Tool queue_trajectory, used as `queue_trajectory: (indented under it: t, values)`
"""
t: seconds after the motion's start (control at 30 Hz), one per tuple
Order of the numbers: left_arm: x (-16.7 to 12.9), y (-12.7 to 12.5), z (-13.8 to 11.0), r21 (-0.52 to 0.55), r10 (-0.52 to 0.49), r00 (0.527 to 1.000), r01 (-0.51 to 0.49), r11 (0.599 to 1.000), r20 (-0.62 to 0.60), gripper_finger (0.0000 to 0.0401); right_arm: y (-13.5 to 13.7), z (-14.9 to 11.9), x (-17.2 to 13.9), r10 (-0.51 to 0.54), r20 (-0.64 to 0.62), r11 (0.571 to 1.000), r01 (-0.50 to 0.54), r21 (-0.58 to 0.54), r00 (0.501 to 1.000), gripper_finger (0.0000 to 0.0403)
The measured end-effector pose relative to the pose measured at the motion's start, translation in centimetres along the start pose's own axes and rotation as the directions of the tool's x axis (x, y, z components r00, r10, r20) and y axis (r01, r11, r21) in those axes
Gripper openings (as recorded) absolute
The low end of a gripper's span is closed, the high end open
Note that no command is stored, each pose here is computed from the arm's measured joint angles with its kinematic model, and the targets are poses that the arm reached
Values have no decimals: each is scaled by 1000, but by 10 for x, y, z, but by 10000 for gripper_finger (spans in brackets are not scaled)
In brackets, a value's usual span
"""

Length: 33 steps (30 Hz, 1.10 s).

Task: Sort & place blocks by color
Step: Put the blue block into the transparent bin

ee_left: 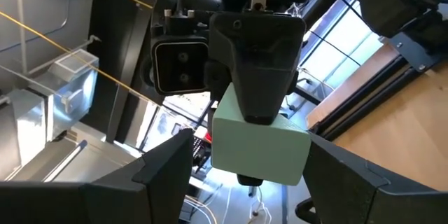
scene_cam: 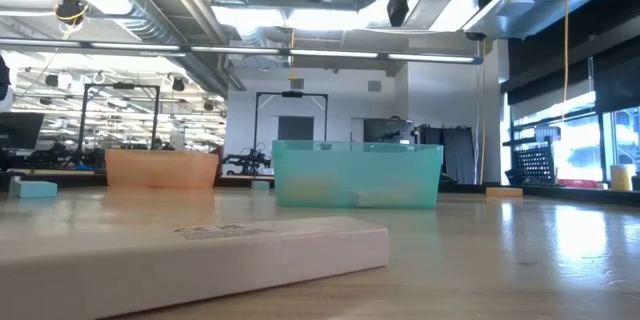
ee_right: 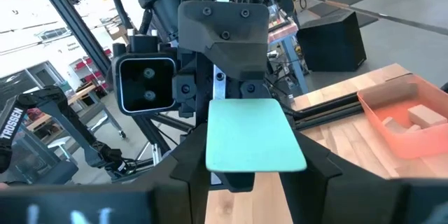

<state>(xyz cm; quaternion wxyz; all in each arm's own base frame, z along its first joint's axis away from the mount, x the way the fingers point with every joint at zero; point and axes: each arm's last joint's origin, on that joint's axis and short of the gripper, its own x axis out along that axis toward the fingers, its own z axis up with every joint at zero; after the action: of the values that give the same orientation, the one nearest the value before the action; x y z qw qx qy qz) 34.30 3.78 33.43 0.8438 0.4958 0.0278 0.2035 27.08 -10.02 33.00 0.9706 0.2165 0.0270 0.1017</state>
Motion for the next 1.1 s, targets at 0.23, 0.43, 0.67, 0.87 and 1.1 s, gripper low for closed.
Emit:
queue_trajectory:
  t: [0.23,0.43,0.67,0.87,1.1]
  values:
    - [1,2,-3,2,-16,999,16,1000,31,245,0,0,0,0,0,1000,0,2,1000,131]
    - [1,1,-2,5,-27,998,26,1000,53,245,0,0,0,1,-1,1000,-1,2,1000,131]
    - [3,-1,-3,6,-28,998,28,1000,51,229,0,-1,0,-2,-5,1000,2,5,1000,131]
    - [6,-7,-6,11,-40,998,39,999,39,185,-1,-2,0,-7,-11,1000,7,12,1000,131]
    - [6,-6,-5,9,-33,998,32,999,47,172,-1,-2,0,-5,-5,1000,5,8,1000,131]
